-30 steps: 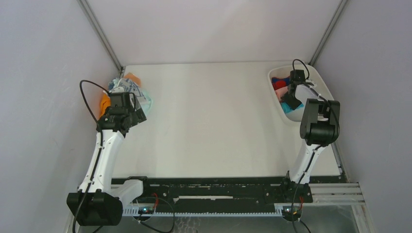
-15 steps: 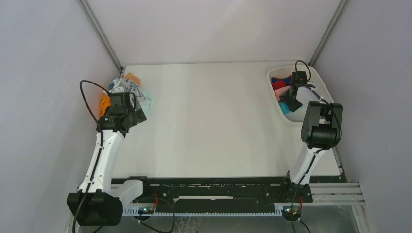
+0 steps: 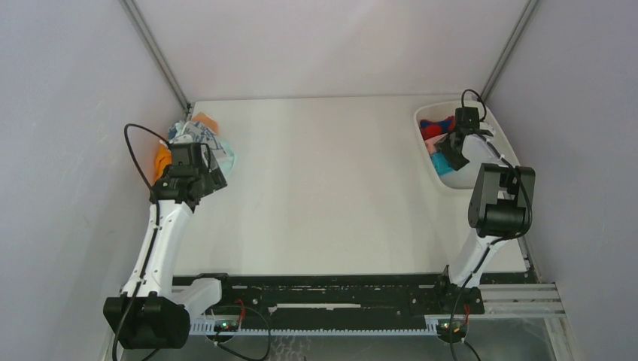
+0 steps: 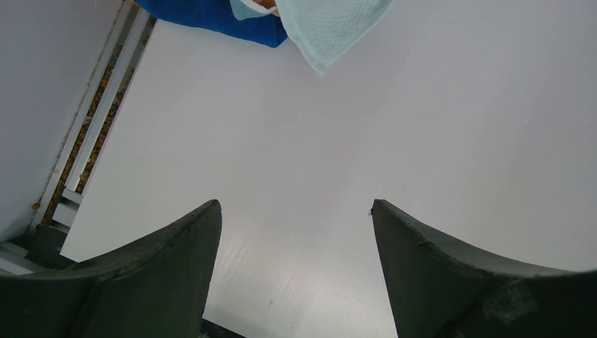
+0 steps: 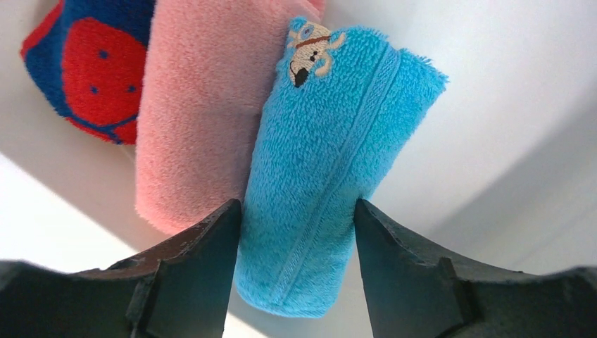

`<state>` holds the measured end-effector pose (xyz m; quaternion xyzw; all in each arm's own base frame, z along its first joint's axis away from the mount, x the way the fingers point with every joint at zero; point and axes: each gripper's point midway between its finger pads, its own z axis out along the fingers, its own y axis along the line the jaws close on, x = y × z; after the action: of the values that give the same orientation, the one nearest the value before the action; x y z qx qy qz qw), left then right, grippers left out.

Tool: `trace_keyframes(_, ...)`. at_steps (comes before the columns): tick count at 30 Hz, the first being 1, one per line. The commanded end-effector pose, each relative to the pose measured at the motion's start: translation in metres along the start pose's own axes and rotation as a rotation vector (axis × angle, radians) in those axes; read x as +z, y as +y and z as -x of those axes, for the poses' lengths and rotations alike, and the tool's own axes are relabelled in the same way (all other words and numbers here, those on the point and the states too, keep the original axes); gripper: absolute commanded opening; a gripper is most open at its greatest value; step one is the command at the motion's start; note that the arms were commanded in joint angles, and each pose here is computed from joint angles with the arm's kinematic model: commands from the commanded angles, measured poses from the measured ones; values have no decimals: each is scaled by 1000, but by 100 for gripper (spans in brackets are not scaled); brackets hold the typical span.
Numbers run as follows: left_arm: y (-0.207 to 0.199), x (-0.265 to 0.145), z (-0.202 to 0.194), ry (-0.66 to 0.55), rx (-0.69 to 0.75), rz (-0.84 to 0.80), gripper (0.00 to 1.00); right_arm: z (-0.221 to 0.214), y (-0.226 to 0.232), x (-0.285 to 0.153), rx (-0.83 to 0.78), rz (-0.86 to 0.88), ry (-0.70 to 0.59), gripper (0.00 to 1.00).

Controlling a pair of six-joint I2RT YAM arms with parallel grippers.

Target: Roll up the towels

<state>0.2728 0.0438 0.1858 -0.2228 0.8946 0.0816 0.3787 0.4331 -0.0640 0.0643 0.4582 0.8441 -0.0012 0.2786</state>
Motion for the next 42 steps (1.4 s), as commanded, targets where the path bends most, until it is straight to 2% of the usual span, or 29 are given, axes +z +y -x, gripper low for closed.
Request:
trace_keyframes(1,3,4,1,-16,-7,9,82,13,8,-16,23,55,-34,60)
trace_keyframes(7,4,3,1,-19,-8,12,83,-1,4,-1,38,61,14,57)
trace_keyframes(14,5,3,1,-20,-7,16,83,-13,6,20,94,133,69,41)
trace_keyframes(23,4,4,0,-16,-7,17,83,-13,21,29,89,257,96,37)
trace_keyframes(27,4,4,0,-16,-7,16,83,-13,21,29,105,282,105,41)
trace_keyframes(35,4,4,0,-14,-9,15,83,4,16,6,128,267,27,59)
trace_keyframes(42,5,4,0,-17,-8,16,83,13,15,-4,151,260,-6,64)
